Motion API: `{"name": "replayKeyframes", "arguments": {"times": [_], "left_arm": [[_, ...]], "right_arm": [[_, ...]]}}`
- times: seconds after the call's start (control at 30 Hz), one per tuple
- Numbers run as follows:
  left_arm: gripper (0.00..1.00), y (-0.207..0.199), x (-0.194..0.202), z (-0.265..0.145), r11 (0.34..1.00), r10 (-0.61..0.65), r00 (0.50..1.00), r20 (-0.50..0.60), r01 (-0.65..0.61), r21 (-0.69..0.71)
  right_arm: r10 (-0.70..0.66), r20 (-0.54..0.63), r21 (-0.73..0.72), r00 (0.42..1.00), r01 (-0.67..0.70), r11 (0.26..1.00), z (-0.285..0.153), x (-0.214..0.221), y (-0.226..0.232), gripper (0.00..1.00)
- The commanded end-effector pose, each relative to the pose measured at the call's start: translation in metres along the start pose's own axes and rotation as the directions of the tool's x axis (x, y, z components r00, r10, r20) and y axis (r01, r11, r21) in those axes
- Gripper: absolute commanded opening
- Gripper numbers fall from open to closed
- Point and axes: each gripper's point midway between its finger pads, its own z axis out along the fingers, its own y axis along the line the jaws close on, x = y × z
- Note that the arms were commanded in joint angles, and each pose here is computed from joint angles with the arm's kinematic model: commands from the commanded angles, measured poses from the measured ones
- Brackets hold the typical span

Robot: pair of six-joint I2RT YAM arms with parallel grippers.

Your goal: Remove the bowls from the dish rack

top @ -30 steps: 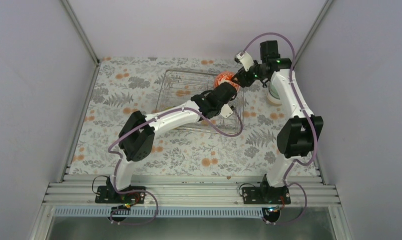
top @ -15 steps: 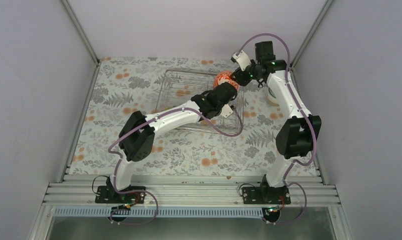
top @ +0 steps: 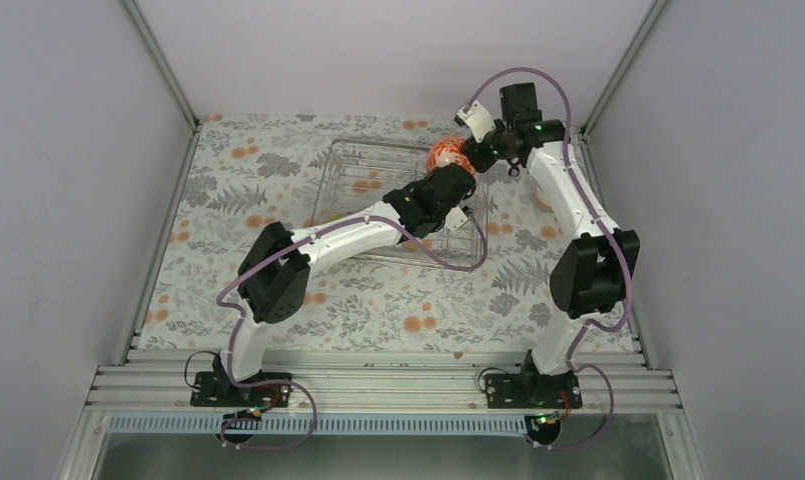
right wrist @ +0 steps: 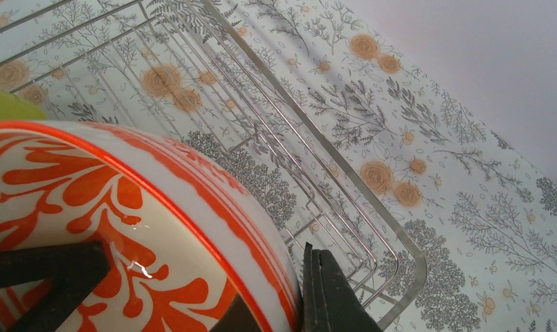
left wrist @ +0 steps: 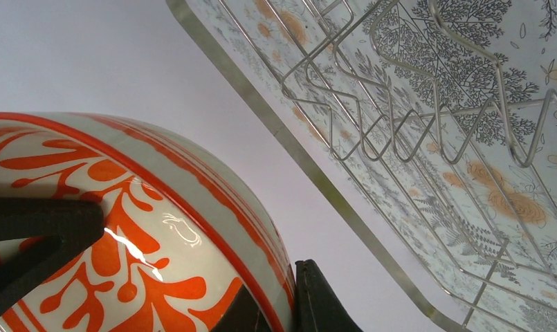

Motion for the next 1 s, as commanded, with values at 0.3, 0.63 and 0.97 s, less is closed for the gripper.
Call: {"name": "replayKeyframes", "arguments": {"times": [0.3,0.63,0.97], "left_arm": [[0.52,0.037,0.013,-0.011,0.979,-0.173,0.984,-0.03,0.169,-0.116],[0.99,0.09,0.032,-0.052,0.886,-0.429,0.898,0.102,0.44,-0.145],[1.0,0.083,0.046,-0.106,0.701,-0.703,0.671,0.236,0.709,0.073]], "right_arm": [[0.042,0.015,-0.034,0.999,-0.041,0.999,-0.004,-0.01,0.011,0.04],[0.081,0.027,0.085,0.996,-0.083,0.993,-0.013,-0.015,-0.014,0.04],[0.186,0.094,0.22,0.978,-0.202,0.954,-0.038,-0.011,-0.082,0.04]]}}
